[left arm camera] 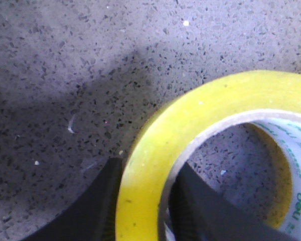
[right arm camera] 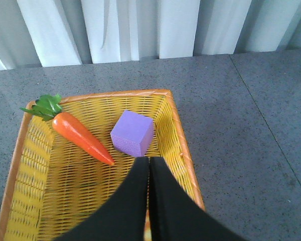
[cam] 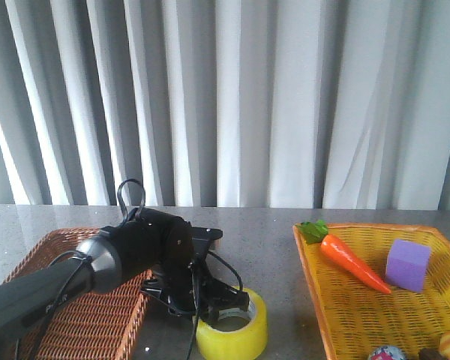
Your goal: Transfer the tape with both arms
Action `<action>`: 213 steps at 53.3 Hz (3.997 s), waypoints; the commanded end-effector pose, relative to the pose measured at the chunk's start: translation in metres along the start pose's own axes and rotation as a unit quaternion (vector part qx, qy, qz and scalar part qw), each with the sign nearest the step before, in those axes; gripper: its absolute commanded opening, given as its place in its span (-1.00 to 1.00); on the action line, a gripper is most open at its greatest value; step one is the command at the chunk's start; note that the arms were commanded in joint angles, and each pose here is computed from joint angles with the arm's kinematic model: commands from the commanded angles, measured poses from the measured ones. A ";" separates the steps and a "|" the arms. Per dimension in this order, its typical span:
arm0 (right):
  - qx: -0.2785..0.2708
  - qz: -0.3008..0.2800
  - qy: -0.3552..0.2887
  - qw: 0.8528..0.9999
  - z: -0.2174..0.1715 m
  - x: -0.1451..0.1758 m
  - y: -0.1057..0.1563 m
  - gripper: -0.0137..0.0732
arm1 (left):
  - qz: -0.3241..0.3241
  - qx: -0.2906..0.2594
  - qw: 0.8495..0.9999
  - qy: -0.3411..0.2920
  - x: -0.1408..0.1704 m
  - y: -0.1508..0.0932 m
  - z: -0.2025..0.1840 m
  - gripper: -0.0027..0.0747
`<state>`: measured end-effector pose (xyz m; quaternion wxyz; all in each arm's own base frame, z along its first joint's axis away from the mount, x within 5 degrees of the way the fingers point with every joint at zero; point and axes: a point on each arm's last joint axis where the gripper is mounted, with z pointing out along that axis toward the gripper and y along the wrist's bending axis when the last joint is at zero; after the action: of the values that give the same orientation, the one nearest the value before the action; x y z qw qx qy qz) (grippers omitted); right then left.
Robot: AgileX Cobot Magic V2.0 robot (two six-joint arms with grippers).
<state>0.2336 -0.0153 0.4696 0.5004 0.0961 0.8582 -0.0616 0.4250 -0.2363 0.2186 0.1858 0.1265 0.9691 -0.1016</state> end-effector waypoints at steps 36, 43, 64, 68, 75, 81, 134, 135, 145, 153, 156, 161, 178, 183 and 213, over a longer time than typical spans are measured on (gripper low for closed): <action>0.001 -0.003 -0.052 0.999 -0.012 -0.011 -0.004 -0.70 | 0.021 -0.046 0.944 -0.326 -0.044 0.034 -0.283 -0.95; 0.001 -0.003 -0.052 0.999 -0.012 -0.011 -0.004 -0.70 | -0.033 -0.048 0.942 -0.330 -0.037 0.077 -0.307 -0.95; 0.001 -0.003 -0.052 0.999 -0.012 -0.011 -0.004 -0.70 | -0.128 -0.078 0.958 -0.242 -0.013 0.165 -0.245 -0.94; 0.001 -0.003 -0.052 0.999 -0.012 -0.011 -0.004 -0.70 | -0.112 -0.088 0.966 -0.217 -0.007 0.171 -0.219 -0.93; 0.001 -0.003 -0.052 0.999 -0.012 -0.011 -0.004 -0.70 | -0.092 -0.103 0.973 -0.183 0.005 0.179 -0.188 -0.93; 0.001 -0.003 -0.052 0.999 -0.012 -0.011 -0.004 -0.70 | -0.085 -0.122 0.976 -0.161 0.013 0.184 -0.173 -0.92; 0.001 -0.003 -0.052 0.999 -0.012 -0.011 -0.004 -0.70 | -0.109 -0.108 0.983 -0.104 0.027 0.200 -0.090 -0.28; 0.001 -0.003 -0.052 0.999 -0.012 -0.011 -0.004 -0.70 | -0.110 -0.107 0.983 -0.104 0.027 0.200 -0.090 -0.22; 0.001 -0.003 -0.052 0.999 -0.012 -0.011 -0.004 -0.70 | -0.125 -0.088 0.983 -0.096 0.025 0.196 -0.095 0.21; 0.001 -0.003 -0.052 0.999 -0.012 -0.011 -0.004 -0.70 | -0.125 -0.084 0.985 -0.082 0.020 0.193 -0.108 0.36; 0.001 -0.003 -0.052 0.999 -0.012 -0.011 -0.004 -0.70 | -0.123 -0.084 0.986 -0.081 0.016 0.191 -0.117 0.36; 0.001 -0.003 -0.052 0.999 -0.012 -0.011 -0.004 -0.70 | -0.119 -0.082 0.986 -0.088 0.005 0.187 -0.140 0.36; 0.001 -0.003 -0.052 0.999 -0.012 -0.011 -0.004 -0.70 | -0.077 -0.054 0.961 -0.261 0.001 0.147 -0.278 0.22; 0.001 -0.003 -0.052 0.999 -0.012 -0.011 -0.004 -0.70 | -0.055 -0.048 0.948 -0.310 0.015 0.134 -0.317 0.10; 0.001 -0.003 -0.052 0.999 -0.012 -0.011 -0.004 -0.70 | -0.023 -0.042 0.908 -0.416 0.076 0.097 -0.416 -0.95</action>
<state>0.2336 -0.0153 0.4696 0.5004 0.0961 0.8582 -0.0616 0.2583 -0.0258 0.5358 0.5323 0.0420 0.8398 -0.0982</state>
